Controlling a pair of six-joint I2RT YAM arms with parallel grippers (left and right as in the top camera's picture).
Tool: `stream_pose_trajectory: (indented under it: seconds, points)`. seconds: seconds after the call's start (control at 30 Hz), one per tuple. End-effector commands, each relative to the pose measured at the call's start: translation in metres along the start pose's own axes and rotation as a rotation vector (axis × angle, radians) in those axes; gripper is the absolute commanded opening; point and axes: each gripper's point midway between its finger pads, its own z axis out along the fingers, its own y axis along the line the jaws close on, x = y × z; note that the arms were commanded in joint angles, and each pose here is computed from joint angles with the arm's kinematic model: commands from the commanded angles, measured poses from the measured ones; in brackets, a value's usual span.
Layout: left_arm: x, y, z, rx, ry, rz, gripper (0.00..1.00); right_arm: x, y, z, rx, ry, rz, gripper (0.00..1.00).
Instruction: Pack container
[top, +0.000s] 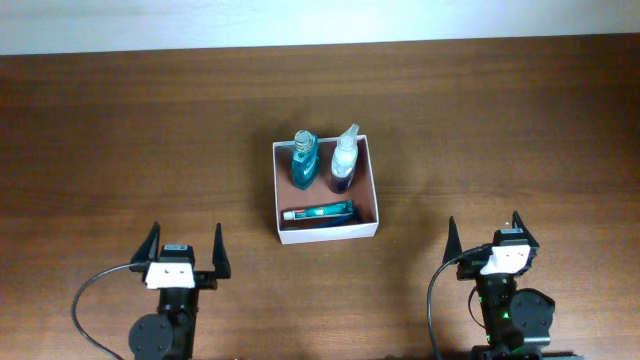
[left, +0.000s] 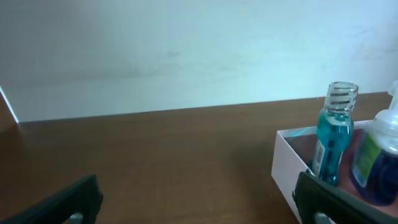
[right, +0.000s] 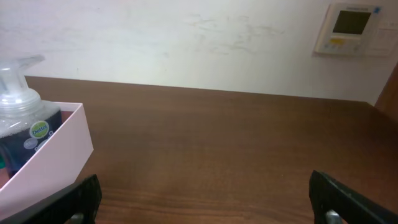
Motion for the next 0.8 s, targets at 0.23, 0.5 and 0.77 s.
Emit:
stream_pose_trajectory:
  seconds: [0.23, 0.5, 0.77]
  points:
    - [0.0265, -0.0037, -0.0004, 0.021, 0.079, 0.041, 1.0, 0.0016, -0.0011, -0.0002, 0.005, 0.001, 0.008, 0.99]
    - [0.0262, -0.0038, -0.0004, 0.021, 0.078, 0.042, 1.0, 0.0017, -0.0011, -0.0002, 0.005, 0.002, 0.008, 0.99]
    - [0.0262, -0.0038, -0.0004, 0.021, 0.078, 0.042, 1.0, 0.0016, -0.0011, -0.0002, 0.005, 0.001, 0.008, 0.99]
